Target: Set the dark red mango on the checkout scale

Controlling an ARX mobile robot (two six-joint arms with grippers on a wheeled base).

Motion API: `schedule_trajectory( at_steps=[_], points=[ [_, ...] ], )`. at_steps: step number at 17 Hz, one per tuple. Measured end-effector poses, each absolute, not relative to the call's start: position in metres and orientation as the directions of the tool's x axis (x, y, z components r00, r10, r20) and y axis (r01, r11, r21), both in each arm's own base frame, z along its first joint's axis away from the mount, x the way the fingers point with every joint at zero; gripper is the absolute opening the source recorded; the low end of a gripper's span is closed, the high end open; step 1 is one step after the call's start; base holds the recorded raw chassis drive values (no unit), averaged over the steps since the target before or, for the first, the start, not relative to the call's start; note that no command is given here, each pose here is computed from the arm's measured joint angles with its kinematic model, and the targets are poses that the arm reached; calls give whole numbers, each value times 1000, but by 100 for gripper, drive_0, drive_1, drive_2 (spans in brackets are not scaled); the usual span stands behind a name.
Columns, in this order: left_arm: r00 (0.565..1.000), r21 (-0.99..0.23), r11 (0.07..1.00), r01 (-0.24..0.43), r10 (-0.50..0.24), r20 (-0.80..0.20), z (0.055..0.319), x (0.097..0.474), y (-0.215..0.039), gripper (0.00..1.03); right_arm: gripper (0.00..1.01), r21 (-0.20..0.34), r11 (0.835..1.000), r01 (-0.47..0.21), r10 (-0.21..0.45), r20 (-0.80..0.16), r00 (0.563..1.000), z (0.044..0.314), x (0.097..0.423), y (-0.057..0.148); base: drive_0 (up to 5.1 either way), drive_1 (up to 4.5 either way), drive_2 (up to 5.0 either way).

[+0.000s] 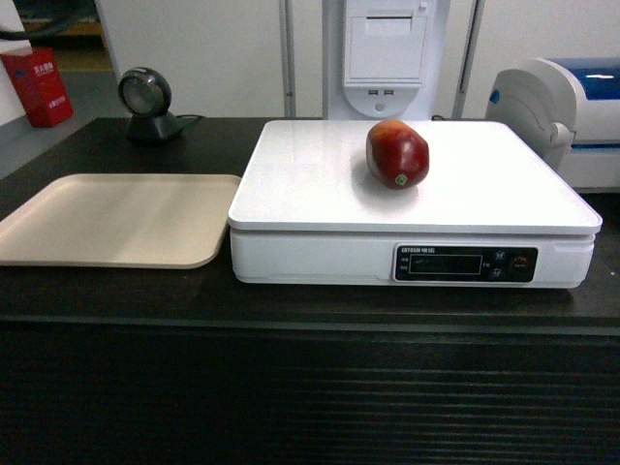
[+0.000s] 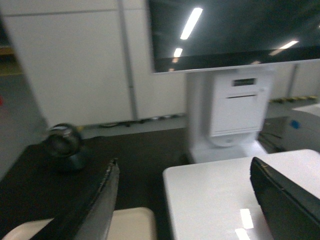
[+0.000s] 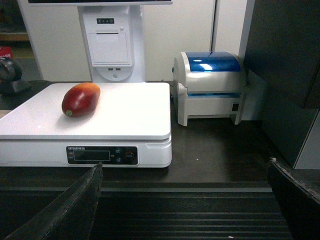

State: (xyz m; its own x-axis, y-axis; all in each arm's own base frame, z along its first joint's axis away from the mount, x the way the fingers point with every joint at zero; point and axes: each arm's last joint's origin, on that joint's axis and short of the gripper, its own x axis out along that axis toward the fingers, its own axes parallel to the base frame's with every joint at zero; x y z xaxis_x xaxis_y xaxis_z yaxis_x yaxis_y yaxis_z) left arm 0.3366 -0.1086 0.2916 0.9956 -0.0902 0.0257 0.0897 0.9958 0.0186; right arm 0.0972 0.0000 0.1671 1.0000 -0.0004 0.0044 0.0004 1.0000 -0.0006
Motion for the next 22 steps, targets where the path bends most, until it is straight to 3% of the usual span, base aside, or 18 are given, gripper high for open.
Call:
schedule_trajectory(
  at_steps=[2,3,6,8,22],
  points=[
    [998,-5,1000,-16,16,60,278,293,-60,54,98,-1,1000,1,-1,4,1000,167,97,0,0,0,0],
    [998,-9,999,-37,37,59,268,280,-49,45,98,-1,1000,0,0,4,1000,167,97,0,0,0,0],
    [1000,7,1000,9,-9,-17,227,247,-39,16,98,-1,1000,0,0,4,1000,167,97,0,0,0,0],
    [1000,4,1000,4,-4,-10,217,229,-30,2,98,-1,1000,0,0,4,1000,167,97,0,0,0,0],
    [1000,1,1000,2,-2,-9,178,152,0,2,98,-1,1000,0,0,4,1000,167,97,0,0,0,0]
  ],
)
